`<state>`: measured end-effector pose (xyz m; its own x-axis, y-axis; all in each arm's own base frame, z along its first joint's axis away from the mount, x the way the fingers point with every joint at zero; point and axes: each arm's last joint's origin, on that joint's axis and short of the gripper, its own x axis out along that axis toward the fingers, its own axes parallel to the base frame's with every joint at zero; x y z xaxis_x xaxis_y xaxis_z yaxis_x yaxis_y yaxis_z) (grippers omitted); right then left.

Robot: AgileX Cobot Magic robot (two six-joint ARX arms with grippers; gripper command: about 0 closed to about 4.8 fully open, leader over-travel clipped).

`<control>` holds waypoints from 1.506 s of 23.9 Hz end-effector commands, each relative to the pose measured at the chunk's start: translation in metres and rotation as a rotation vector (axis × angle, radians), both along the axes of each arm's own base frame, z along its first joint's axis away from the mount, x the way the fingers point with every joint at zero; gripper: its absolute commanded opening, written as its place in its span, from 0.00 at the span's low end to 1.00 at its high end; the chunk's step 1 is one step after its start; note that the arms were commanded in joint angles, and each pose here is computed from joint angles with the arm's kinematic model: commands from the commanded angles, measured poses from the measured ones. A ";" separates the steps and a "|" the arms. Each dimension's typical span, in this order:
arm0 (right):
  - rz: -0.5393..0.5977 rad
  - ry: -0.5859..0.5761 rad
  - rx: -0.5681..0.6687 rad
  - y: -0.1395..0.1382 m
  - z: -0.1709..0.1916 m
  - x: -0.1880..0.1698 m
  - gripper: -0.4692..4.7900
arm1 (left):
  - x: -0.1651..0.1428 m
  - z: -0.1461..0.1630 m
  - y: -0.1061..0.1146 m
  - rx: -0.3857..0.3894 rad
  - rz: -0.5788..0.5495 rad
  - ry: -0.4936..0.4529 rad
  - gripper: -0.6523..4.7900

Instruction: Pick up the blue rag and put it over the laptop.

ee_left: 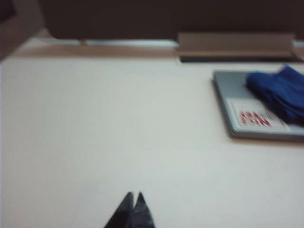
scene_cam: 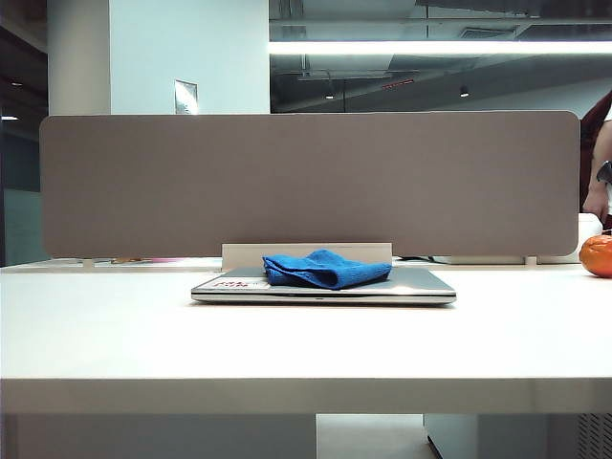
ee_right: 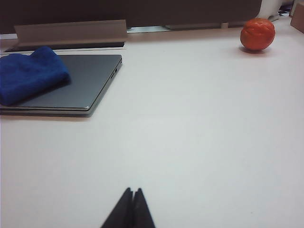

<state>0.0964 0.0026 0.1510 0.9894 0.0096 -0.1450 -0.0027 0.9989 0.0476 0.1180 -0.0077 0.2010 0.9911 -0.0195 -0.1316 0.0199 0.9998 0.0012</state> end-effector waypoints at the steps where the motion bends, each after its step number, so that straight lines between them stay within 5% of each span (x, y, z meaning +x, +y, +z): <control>1: 0.001 -0.010 -0.003 0.000 0.000 0.000 0.09 | -0.005 -0.006 0.006 -0.037 0.016 -0.108 0.11; 14: 0.001 -0.010 -0.003 0.000 0.000 0.000 0.09 | -0.020 -0.021 0.010 -0.038 0.005 -0.243 0.11; 36: 0.001 -0.010 -0.003 0.000 0.000 0.000 0.09 | -0.021 -0.029 0.008 -0.064 -0.049 -0.199 0.11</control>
